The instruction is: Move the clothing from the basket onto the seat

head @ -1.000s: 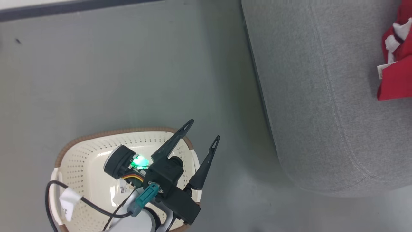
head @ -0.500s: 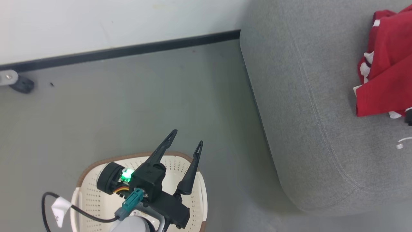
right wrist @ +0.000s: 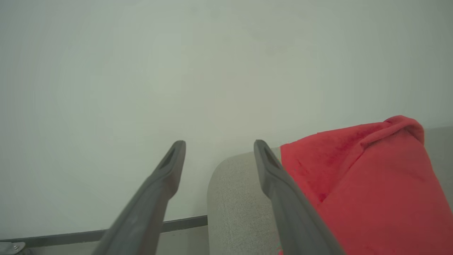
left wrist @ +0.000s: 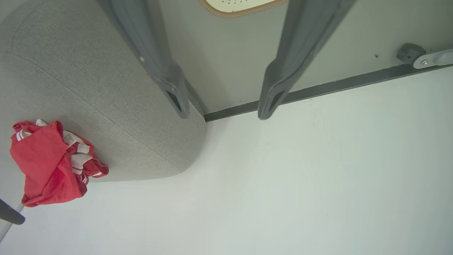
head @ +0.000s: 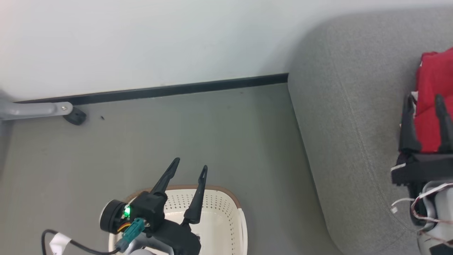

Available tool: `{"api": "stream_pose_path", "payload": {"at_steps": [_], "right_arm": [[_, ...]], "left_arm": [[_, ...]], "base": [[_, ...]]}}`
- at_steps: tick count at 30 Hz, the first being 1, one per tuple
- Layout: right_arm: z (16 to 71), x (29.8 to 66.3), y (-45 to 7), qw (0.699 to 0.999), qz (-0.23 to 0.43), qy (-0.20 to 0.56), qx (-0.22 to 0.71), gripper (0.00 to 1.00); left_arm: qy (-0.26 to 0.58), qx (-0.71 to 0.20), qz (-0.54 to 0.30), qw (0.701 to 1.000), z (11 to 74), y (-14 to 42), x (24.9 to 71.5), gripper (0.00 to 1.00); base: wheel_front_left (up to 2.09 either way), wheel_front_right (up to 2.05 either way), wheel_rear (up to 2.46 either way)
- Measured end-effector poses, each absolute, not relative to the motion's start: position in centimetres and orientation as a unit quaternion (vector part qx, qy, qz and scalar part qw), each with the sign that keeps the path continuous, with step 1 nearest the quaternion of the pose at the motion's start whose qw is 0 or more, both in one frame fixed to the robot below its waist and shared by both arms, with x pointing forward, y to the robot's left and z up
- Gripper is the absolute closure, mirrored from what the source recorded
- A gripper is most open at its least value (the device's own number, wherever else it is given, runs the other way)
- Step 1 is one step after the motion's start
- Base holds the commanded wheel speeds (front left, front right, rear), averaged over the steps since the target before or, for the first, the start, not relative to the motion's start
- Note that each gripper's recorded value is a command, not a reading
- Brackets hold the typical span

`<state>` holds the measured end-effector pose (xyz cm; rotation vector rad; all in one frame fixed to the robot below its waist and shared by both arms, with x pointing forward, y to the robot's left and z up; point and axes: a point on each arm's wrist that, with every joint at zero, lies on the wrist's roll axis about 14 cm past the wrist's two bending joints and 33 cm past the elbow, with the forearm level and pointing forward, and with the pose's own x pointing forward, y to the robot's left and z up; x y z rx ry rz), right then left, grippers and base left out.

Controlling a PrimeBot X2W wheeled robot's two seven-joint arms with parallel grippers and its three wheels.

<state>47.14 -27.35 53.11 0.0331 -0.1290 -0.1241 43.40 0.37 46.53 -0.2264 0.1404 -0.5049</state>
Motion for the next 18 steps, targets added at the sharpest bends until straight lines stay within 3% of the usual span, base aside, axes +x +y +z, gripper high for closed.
{"api": "stream_pose_path", "payload": {"at_steps": [18], "right_arm": [[52.5,43.8,-17.4,0.996,0.055,-0.057,0.048,0.00]], "left_arm": [[0.048,-0.109,-0.089,0.989,47.5,11.2,40.5,0.00]], "base": [[0.00,0.00,0.00]]}}
